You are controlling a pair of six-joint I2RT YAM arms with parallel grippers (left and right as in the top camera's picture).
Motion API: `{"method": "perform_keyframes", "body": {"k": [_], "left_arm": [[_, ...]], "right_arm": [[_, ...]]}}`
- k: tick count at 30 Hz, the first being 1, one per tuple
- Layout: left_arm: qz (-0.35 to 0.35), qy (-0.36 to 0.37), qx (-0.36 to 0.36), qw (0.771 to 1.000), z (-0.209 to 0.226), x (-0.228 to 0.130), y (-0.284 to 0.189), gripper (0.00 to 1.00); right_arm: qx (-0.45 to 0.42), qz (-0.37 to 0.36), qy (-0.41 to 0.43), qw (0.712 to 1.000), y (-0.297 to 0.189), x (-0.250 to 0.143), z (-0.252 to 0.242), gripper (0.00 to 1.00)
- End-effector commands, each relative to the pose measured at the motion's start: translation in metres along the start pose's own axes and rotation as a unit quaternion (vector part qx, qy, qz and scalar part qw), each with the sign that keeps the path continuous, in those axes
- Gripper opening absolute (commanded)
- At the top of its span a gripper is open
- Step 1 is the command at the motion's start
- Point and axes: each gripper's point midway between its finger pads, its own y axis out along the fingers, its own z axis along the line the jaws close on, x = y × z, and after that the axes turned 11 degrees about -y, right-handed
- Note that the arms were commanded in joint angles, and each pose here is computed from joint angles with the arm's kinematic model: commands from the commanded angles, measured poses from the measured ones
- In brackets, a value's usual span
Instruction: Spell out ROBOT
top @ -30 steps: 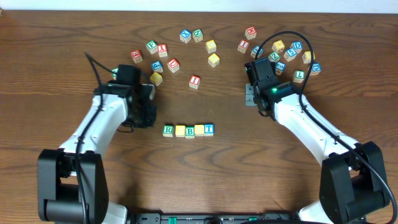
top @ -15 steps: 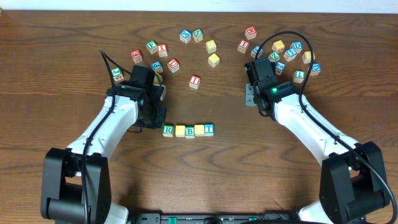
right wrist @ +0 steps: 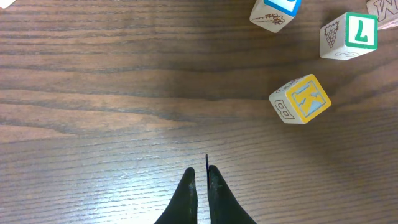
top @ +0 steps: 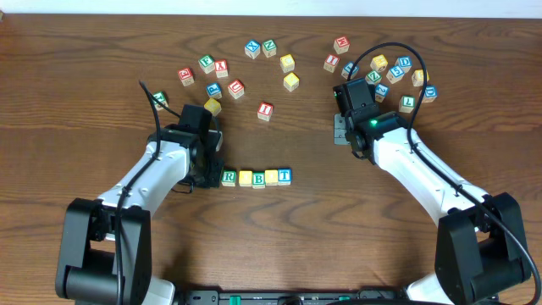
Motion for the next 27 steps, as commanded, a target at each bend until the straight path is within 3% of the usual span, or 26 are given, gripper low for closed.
{"method": "perform_keyframes", "body": {"k": [1, 18, 27], "left_arm": [[0.002, -0.009, -0.008, 1.0, -0.002, -0.001, 0.002, 0.08], [0.008, -0.009, -0.074, 0.997, -0.025, -0.001, 0.0, 0.08], [0.014, -0.01, -0.075, 0.997, -0.025, -0.004, 0.0, 0.08]], "right_arm": [[0.002, -0.017, 0.003, 1.0, -0.01, 0.012, -0.004, 0.03], [0.002, -0.017, 0.003, 1.0, -0.01, 0.012, -0.004, 0.03], [0.002, -0.017, 0.003, 1.0, -0.01, 0.012, -0.004, 0.03]]}}
